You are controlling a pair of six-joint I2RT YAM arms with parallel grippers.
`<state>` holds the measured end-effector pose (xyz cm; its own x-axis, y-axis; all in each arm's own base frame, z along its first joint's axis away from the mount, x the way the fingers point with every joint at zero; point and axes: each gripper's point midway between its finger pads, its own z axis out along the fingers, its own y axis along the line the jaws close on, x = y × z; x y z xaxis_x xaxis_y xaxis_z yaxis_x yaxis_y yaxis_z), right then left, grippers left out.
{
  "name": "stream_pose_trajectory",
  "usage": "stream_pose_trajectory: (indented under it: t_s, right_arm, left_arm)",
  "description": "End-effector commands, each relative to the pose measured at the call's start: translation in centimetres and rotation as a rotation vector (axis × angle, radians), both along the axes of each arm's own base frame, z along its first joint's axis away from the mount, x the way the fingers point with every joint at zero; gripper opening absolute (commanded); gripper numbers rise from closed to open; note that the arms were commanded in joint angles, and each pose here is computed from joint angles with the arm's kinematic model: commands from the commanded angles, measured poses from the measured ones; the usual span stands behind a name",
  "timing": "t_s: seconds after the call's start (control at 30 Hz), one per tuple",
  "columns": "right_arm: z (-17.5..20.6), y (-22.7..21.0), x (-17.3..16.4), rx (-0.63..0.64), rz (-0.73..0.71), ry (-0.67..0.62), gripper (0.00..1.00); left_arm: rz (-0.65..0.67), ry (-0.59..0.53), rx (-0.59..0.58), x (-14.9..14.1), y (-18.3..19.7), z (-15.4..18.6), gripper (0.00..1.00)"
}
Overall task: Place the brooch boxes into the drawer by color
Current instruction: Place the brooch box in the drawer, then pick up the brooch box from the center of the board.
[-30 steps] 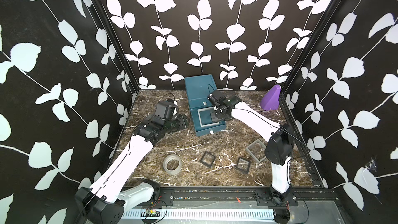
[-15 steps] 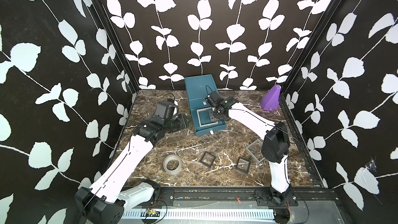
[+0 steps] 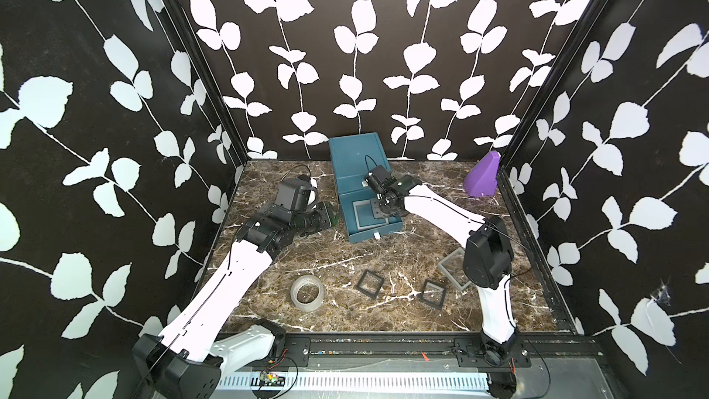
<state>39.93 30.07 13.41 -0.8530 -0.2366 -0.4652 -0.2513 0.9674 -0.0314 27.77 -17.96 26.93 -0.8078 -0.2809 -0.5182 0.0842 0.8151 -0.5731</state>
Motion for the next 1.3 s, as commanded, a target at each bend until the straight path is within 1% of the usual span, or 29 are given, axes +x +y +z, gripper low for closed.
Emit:
stream_pose_trajectory:
  t_s: [0.0,0.07,0.17,0.3,0.4,0.5,0.6,0.67,0.77,0.8,0.87,0.97,1.07,1.17,1.27]
  right_arm:
    - [-1.3,0.4,-0.1,-0.016,0.008,0.009,0.25]
    - [-1.0,0.6,-0.1,-0.005,0.007,0.005,0.28]
    - [0.4,0.8,0.1,0.027,0.005,-0.02,0.31]
    - [4.0,0.7,0.0,0.085,-0.007,-0.08,0.34]
    - [7.0,-0.7,-0.5,0.118,-0.051,-0.125,0.36]
    - [8.1,-4.0,-1.4,0.177,-0.169,-0.113,0.37]
    - [7.6,-8.7,-3.0,0.238,-0.328,-0.072,0.37]
    - [7.5,-12.2,-4.6,0.253,-0.43,-0.067,0.37]
    - [6.7,-17.4,-7.5,0.259,-0.584,-0.04,0.39]
    - [5.4,-19.2,-9.1,0.242,-0.64,-0.008,0.39]
    - [4.0,-22.0,-11.7,0.243,-0.73,0.032,0.39]
    - [1.8,-24.9,-15.1,0.24,-0.839,0.087,0.4]
    - [-0.7,-26.6,-17.5,0.267,-0.922,0.134,0.4]
    - [-2.7,-27.4,-18.4,0.298,-0.961,0.163,0.42]
    - [-4.9,-27.9,-19.3,0.297,-1.003,0.22,0.44]
  left_arm:
    - [-0.003,-0.028,-0.018,0.0,0.1,1.4,0.43]
    - [-0.005,-0.03,-0.019,0.0,0.1,1.5,0.43]
    - [-0.017,-0.034,-0.02,-0.2,-0.1,1.8,0.43]
    - [-0.058,-0.031,-0.029,-0.5,-0.6,1.8,0.43]
    - [-0.111,-0.041,-0.044,-0.9,-1.4,2.1,0.43]
    - [-0.196,-0.056,-0.037,-1.4,-3.0,2.3,0.43]
    - [-0.302,-0.072,-0.007,-2.2,-5.3,2.2,0.44]
    - [-0.379,-0.079,0.011,-2.9,-7.2,2.0,0.44]
    - [-0.468,-0.082,0.033,-3.6,-9.4,1.3,0.44]
    - [-0.507,-0.081,0.035,-4.2,-10.3,0.9,0.44]
    - [-0.555,-0.08,0.04,-4.7,-11.5,0.3,0.44]
    - [-0.629,-0.077,0.046,-5.5,-13.2,-0.4,0.43]
    - [-0.718,-0.073,0.068,-6.7,-15.0,-1.3,0.43]
    - [-0.782,-0.074,0.099,-7.7,-16.5,-2.2,0.43]
    - [-0.819,-0.069,0.115,-8.2,-17.5,-3.1,0.43]
